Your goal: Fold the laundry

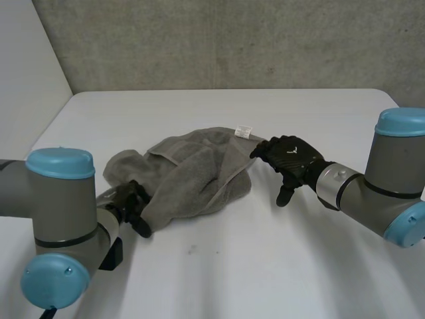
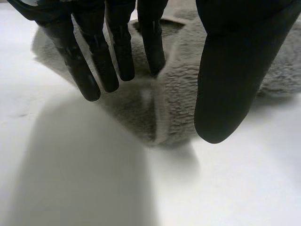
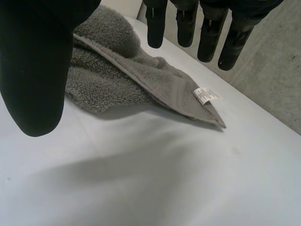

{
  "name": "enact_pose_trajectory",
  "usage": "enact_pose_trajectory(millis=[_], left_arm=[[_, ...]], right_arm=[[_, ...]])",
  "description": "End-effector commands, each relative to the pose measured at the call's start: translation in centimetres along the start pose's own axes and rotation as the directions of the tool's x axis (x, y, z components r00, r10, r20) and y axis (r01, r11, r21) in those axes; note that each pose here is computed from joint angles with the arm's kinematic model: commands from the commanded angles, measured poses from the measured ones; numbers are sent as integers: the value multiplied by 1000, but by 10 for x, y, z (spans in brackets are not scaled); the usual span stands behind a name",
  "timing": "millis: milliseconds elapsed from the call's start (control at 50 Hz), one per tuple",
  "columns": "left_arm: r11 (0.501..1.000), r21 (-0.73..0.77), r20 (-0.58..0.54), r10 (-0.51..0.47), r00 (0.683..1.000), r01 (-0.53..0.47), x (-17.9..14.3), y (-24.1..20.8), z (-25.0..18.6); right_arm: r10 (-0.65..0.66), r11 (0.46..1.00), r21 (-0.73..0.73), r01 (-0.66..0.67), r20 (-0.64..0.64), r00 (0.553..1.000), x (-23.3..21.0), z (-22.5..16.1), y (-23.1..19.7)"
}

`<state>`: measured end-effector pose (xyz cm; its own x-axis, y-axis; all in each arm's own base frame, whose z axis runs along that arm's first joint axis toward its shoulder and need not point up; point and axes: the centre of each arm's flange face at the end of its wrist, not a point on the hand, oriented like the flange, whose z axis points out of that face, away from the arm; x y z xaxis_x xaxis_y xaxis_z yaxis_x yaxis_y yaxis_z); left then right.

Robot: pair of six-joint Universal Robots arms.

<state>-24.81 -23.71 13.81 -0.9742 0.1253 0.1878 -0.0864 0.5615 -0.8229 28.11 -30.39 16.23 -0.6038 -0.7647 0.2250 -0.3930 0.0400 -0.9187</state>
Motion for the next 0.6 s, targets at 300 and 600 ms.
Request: enact_pose_trajectory(millis=[300,600], left_arm=[[987,155,-134,-11,991,32,30,-34,-26],[920,337,-352,323,878,-203,57,-71,-167]], right_arm=[[-25,997,73,30,-69,997,24,-8,-28],[14,927,371,-56,115,993,44,29,-84]])
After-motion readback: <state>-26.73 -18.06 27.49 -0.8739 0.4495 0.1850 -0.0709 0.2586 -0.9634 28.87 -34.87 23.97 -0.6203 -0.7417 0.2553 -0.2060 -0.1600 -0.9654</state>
